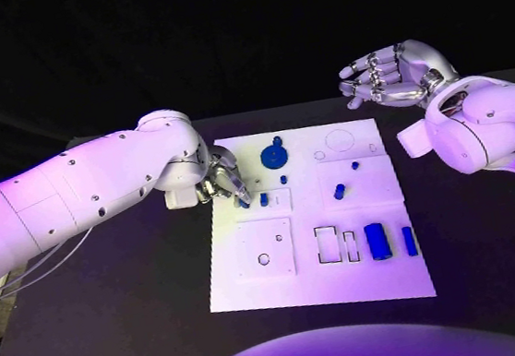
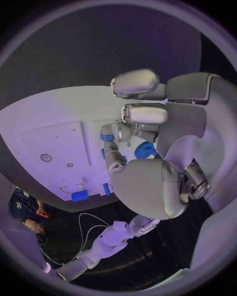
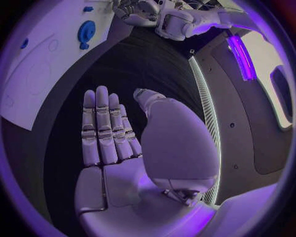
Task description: Assemble the parts on the task board
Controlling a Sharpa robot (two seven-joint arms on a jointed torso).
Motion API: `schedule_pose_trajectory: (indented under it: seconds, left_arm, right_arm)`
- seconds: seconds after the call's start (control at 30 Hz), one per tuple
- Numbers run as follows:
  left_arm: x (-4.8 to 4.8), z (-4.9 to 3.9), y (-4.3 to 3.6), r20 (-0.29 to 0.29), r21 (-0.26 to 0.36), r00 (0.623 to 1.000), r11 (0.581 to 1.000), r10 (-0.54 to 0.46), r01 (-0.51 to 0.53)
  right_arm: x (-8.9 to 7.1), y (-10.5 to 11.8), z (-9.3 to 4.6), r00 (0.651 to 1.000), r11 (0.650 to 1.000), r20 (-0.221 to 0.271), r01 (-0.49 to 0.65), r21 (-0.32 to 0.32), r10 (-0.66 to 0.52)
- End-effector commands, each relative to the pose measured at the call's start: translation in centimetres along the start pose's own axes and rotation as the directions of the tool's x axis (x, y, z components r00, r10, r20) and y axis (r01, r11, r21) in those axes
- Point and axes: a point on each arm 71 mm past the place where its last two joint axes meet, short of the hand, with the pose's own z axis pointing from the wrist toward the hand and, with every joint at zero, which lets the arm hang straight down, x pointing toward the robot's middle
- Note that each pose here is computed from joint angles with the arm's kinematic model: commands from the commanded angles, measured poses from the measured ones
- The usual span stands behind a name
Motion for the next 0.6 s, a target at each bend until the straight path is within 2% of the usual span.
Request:
schedule_pose_trajectory:
  seconds: [0.03,0.6]
  left_arm:
    - [0.44,0.2,-0.17,-0.021,-0.001,1.0,1.0,0.016,-0.016]
    - [0.27,0.24,-0.15,0.0,-0.005,1.0,1.0,0.0,0.0]
  right_arm:
    - [0.16,0.08,-0.03,1.0,1.0,-0.015,-0.002,-0.008,0.001]
    - [0.16,0.09,-0.04,1.0,1.0,-0.015,-0.002,-0.01,0.002]
